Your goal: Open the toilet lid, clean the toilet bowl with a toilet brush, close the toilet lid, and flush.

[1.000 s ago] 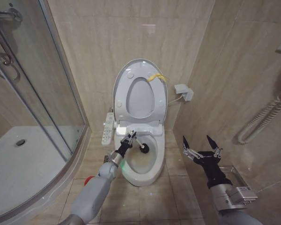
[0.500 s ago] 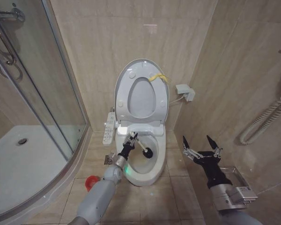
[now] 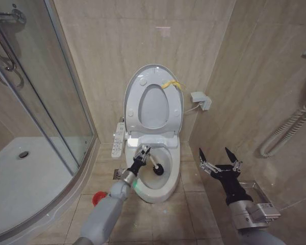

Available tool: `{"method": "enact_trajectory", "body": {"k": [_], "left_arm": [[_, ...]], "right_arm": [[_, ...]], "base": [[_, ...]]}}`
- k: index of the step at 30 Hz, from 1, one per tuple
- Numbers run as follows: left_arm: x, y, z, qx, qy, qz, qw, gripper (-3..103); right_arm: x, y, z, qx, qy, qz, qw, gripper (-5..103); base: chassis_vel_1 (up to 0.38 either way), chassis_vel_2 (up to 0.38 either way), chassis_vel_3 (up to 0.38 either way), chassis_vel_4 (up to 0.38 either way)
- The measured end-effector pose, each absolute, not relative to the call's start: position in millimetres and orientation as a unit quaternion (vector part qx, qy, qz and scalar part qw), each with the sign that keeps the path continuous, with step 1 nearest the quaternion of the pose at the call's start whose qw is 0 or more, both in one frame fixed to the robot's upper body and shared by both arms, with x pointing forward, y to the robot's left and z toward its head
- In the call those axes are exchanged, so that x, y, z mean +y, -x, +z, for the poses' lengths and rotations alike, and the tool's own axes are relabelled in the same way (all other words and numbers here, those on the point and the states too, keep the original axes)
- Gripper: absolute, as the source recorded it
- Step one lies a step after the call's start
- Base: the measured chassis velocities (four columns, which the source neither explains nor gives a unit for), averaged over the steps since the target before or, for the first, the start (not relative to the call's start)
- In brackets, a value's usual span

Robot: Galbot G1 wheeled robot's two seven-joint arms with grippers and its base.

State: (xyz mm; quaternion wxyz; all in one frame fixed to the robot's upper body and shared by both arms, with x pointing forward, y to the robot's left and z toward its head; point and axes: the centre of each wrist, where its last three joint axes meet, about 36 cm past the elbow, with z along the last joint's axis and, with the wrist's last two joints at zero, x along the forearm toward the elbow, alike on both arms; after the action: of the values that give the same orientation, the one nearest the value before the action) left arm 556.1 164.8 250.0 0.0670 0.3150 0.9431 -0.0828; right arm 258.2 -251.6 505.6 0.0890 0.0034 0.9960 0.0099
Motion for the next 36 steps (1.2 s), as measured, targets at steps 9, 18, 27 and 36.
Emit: {"method": "enact_trajectory", "body": {"k": [9, 18, 27, 36], "left_arm": [[184, -572, 266, 0.943, -0.322, -0.018, 0.081, 19], [179, -560, 251, 0.949, -0.303, -0.081, 0.035, 19], [175, -560, 248, 0.949, -0.299, -0.095, 0.030, 19], [169, -560, 262, 0.946, -0.299, -0.112, 0.055, 19]], "right_arm": [[-252, -258, 506, 0.996, -0.003, 0.010, 0.089, 100], [-252, -258, 506, 0.996, -0.003, 0.010, 0.089, 100], [-252, -258, 506, 0.996, -0.003, 0.010, 0.089, 100], [-252, -258, 506, 0.996, -0.003, 0.010, 0.089, 100]], "base": [[0.000, 0.000, 0.000, 0.000], [0.000, 0.000, 0.000, 0.000], [0.000, 0.000, 0.000, 0.000], [0.000, 0.000, 0.000, 0.000]]}}
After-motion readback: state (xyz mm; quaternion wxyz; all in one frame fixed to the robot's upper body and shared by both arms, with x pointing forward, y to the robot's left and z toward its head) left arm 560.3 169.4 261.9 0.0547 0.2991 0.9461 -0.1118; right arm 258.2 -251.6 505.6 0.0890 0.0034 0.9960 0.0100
